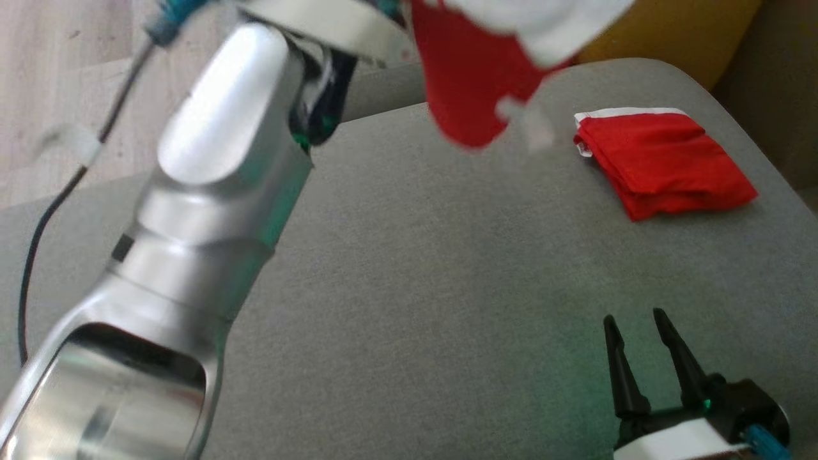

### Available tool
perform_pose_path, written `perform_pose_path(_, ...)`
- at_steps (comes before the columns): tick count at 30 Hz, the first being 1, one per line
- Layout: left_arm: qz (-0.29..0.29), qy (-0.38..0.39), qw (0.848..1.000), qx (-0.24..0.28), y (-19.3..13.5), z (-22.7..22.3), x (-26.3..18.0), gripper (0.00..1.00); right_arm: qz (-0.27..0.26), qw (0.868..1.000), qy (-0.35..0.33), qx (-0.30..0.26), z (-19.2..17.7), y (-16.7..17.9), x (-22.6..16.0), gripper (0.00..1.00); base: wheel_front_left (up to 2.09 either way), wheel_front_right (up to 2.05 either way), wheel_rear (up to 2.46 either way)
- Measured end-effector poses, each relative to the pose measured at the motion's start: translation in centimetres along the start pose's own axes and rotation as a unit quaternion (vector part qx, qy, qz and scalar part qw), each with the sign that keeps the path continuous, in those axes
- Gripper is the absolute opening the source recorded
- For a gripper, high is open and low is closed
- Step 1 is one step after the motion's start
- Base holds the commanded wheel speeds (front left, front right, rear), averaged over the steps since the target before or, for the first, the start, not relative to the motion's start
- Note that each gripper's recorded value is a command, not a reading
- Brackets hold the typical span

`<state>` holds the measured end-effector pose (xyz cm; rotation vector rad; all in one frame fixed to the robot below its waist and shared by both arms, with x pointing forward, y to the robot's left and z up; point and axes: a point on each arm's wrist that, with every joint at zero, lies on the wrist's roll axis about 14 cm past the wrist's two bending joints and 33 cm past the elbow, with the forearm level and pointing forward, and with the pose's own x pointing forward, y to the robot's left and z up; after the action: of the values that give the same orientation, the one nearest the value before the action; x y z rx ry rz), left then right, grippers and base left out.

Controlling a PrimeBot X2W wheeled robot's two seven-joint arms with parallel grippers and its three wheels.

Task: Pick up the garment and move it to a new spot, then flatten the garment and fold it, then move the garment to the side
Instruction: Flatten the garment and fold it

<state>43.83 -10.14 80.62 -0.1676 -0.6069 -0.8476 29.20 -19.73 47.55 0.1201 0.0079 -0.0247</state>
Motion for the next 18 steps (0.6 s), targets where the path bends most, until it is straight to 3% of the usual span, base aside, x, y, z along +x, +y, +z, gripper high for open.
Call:
perform_pose_path(4, 0.054, 0.009, 0.996, -0.063, 2.5, -0.1, -1.0, 0.0, 0.002, 1.0, 0.006, 0.003, -0.5, 0.2, -0.2, 1.0, 0.0, 0.0, 0.0)
perform_pose_path(7, 0.122, 0.094, 0.98, -0.128, 4.2, -6.8, -6.4, 0.0, 0.012, 1.0, 0.006, 0.005, -0.5, 0.8, 0.1, 1.0, 0.0, 0.0, 0.0)
perform_pose_path(9, 0.188, 0.175, 0.951, -0.171, 4.7, -13.3, -13.1, 0.0, 0.02, 1.0, 0.006, 0.006, -0.5, 1.3, 0.5, 1.0, 0.0, 0.0, 0.0)
perform_pose_path(11, 0.254, 0.264, 0.907, -0.207, 3.9, -19.5, -21.8, 0.0, 0.026, 1.0, 0.008, 0.007, -0.6, 1.7, 0.8, 1.0, 0.0, 0.0, 0.0)
perform_pose_path(14, 0.323, 0.353, 0.848, -0.229, 2.0, -24.0, -32.7, 0.0, 0.036, 0.999, 0.016, 0.007, -0.9, 2.2, 1.3, 1.0, 0.0, 0.0, 0.0)
perform_pose_path(16, 0.343, 0.371, 0.833, -0.224, 1.9, -24.5, -35.7, 0.0, 0.042, 0.999, 0.018, 0.007, -1.0, 2.6, 1.6, 1.0, 0.0, 0.0, 0.0)
perform_pose_path(18, 0.366, 0.33, 0.842, -0.218, 3.9, -23.0, -34.9, 0.0, 0.044, 0.999, 0.02, 0.006, -1.1, 2.6, 1.9, 1.0, 0.0, 0.0, 0.0)
